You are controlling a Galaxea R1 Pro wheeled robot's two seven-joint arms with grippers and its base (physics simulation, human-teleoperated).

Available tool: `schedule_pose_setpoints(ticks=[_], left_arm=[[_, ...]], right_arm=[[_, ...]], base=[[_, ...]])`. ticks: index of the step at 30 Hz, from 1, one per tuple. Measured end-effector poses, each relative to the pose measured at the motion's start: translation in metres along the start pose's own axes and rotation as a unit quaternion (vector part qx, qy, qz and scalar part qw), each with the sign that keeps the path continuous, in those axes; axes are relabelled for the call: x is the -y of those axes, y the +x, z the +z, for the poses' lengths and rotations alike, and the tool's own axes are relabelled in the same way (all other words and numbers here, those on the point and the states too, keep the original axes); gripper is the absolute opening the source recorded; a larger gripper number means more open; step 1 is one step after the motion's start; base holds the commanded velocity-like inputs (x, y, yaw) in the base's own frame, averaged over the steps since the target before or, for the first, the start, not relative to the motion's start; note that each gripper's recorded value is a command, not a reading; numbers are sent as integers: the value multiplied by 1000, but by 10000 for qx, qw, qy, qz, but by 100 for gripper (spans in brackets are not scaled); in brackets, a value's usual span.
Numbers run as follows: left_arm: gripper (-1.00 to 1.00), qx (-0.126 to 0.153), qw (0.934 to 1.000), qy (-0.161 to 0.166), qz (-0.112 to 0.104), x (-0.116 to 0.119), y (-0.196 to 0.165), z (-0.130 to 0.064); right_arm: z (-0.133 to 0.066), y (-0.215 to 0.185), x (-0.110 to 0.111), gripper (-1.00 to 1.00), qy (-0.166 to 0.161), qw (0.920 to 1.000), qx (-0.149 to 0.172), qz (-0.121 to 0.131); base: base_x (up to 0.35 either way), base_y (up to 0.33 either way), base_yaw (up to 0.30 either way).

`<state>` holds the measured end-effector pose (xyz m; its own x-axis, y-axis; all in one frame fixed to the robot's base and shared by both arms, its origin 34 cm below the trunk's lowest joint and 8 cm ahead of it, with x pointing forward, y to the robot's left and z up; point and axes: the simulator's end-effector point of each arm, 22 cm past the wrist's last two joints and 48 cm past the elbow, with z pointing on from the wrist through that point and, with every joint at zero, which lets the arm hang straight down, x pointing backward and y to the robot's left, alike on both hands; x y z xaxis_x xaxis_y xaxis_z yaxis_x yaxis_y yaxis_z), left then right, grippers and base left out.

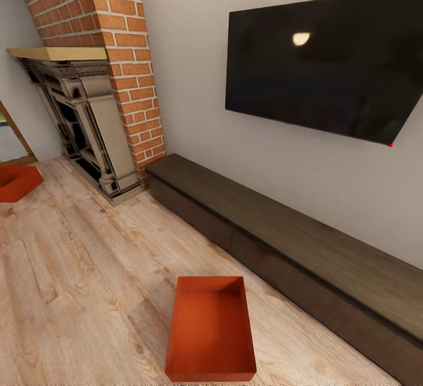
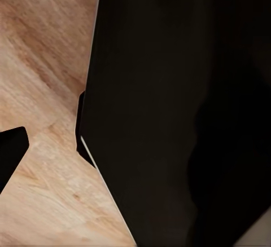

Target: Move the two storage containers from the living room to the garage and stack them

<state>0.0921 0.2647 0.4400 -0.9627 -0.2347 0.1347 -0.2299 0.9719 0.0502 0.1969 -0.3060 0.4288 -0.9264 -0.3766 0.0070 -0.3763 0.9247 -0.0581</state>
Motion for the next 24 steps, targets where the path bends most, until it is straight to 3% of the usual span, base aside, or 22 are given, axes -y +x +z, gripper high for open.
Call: schedule_pose_setpoints(ticks=[24], left_arm=[[100, -185, 9998, -45, 3, -4, 15, 0]], right_arm=[[2, 14, -3, 100, -58, 9999, -156, -19]], base=[[0, 0, 0]])
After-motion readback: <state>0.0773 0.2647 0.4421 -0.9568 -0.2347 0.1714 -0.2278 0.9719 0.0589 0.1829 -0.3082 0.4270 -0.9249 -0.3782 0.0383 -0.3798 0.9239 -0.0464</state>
